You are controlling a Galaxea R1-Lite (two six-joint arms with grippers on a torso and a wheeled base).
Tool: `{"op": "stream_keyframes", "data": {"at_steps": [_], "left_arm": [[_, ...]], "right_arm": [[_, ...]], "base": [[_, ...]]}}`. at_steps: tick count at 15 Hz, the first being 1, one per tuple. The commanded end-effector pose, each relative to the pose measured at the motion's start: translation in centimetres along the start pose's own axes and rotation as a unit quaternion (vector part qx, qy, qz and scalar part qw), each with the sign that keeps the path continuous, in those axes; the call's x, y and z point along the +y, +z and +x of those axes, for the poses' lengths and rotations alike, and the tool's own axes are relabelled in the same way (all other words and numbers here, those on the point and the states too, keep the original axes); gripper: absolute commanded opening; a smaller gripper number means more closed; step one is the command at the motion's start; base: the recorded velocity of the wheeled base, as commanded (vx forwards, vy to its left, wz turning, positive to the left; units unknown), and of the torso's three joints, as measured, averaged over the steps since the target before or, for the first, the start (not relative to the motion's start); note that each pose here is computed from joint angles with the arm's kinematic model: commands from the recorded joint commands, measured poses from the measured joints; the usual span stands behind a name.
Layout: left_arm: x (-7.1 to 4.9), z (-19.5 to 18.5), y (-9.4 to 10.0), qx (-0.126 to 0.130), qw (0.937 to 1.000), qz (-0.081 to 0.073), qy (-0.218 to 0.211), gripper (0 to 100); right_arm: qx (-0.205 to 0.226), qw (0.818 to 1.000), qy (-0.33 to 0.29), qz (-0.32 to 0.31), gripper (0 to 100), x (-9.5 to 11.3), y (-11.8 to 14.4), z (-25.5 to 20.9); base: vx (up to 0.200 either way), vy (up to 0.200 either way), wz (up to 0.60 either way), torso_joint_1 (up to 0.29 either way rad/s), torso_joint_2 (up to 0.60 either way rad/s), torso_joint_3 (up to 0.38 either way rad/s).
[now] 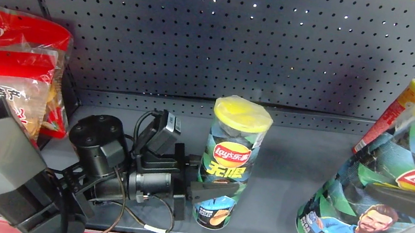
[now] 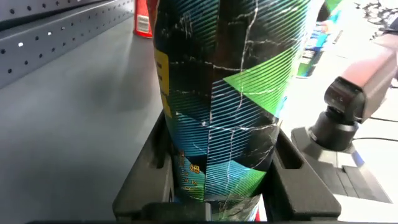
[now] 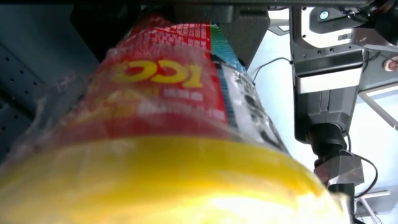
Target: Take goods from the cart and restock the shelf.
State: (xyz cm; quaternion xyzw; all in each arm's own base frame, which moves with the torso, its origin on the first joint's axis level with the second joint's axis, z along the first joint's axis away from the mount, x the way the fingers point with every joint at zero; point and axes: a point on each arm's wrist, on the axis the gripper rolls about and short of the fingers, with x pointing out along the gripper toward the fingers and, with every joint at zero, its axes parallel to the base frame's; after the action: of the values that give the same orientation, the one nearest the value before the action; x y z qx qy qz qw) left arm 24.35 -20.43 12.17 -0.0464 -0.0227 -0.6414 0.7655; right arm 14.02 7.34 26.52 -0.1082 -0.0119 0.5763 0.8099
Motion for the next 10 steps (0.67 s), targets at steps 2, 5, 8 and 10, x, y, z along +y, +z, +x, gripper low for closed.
{"op": "stream_keyframes", "data": {"at_steps": [2, 5, 8, 10], "left_arm": [[0.5, 0.4, -0.2, -0.002, 1.0000, 0.001, 0.002, 0], [1.4, 1.3, -0.5, -0.009, 0.9999, 0.005, 0.012, 0], [1.6, 1.4, -0.8, -0.005, 0.9999, -0.001, 0.013, 0], [1.5, 1.2, -1.5, 0.005, 0.9999, -0.009, 0.014, 0]], "right_arm": [[0.000, 1.000, 0.000, 0.000, 0, 0.0, 0.0, 0.0], [0.001, 1.000, 0.001, 0.001, 0, 0.0, -0.1, 0.0], [0.004, 1.000, 0.002, 0.004, 0, 0.0, -0.3, 0.1], [0.003, 1.000, 0.002, 0.004, 0, 0.0, -0.3, 0.1]], "base": [[0.000, 0.000, 0.00, 0.000, 0.00, 0.000], [0.000, 0.000, 0.00, 0.000, 0.00, 0.000], [0.000, 0.000, 0.00, 0.000, 0.00, 0.000], [0.000, 0.000, 0.00, 0.000, 0.00, 0.000]]}}
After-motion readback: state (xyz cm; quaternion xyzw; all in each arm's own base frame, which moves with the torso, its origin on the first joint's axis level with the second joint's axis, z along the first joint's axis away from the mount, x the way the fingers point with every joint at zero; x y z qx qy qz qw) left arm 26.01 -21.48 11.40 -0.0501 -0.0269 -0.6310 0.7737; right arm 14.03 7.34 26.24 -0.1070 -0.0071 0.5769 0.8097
